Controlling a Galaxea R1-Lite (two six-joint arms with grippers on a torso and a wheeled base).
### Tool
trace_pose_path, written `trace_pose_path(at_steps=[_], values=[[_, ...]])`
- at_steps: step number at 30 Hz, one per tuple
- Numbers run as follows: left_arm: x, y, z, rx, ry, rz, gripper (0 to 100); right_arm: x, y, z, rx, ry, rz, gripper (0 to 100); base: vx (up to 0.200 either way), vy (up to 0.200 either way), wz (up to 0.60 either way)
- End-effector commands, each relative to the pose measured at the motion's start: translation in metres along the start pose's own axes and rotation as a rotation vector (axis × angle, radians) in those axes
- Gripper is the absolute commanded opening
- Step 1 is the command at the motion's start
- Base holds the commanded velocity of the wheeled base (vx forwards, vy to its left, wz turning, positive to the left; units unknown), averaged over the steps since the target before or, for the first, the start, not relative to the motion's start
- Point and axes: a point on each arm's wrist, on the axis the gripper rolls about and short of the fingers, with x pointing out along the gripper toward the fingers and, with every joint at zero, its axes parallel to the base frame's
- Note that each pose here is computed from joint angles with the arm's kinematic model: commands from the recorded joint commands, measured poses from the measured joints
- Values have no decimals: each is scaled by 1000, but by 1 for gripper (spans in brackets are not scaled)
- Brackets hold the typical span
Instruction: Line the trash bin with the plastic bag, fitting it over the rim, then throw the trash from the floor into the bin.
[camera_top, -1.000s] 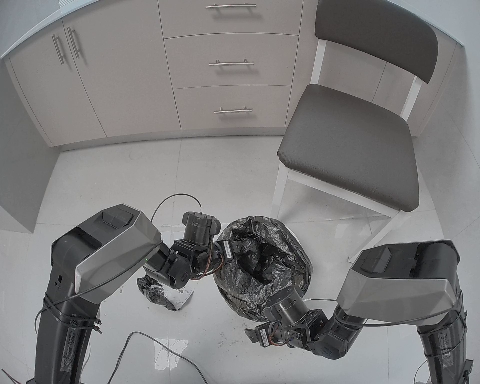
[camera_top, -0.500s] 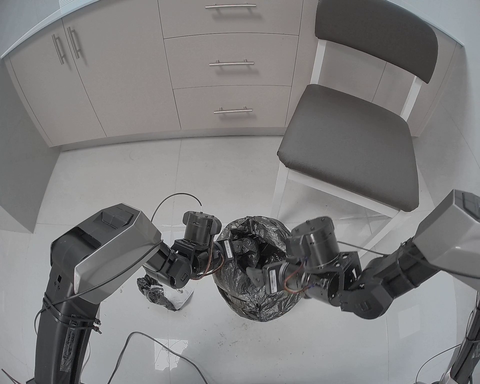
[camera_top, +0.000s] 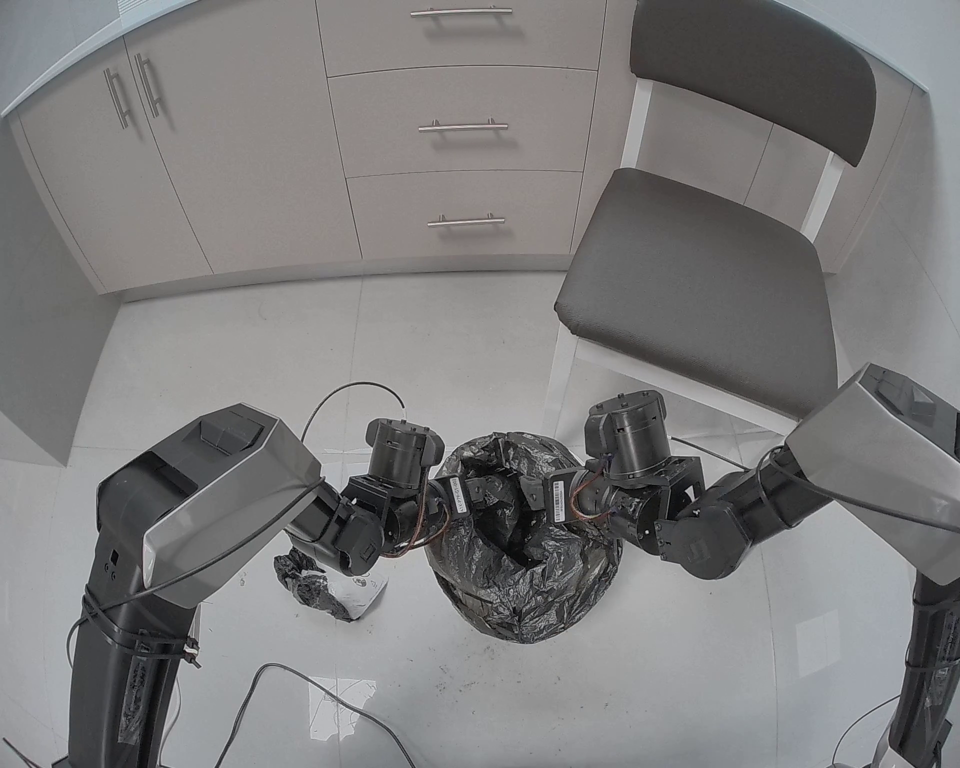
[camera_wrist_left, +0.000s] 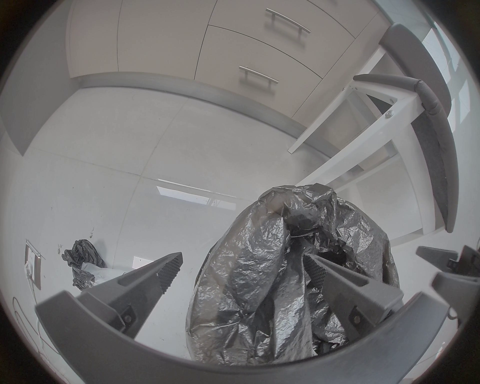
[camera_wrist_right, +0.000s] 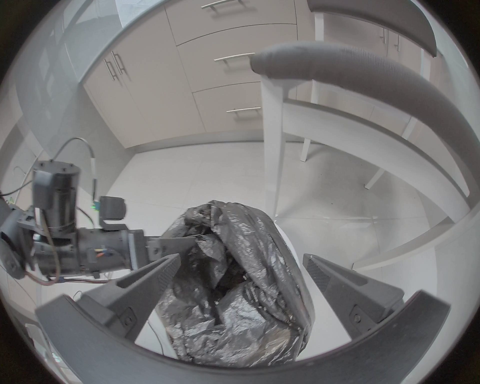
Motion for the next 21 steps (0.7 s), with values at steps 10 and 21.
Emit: trace_pose_path(at_steps=[10,21], values=[[-1,-3,0,5,-9,4,100,36,-19,-15,-8,36,-67,100,0,0,0],[-1,-3,0,6,-7,7,100,55,-36,-16,12,20,-155,100,0,0,0]])
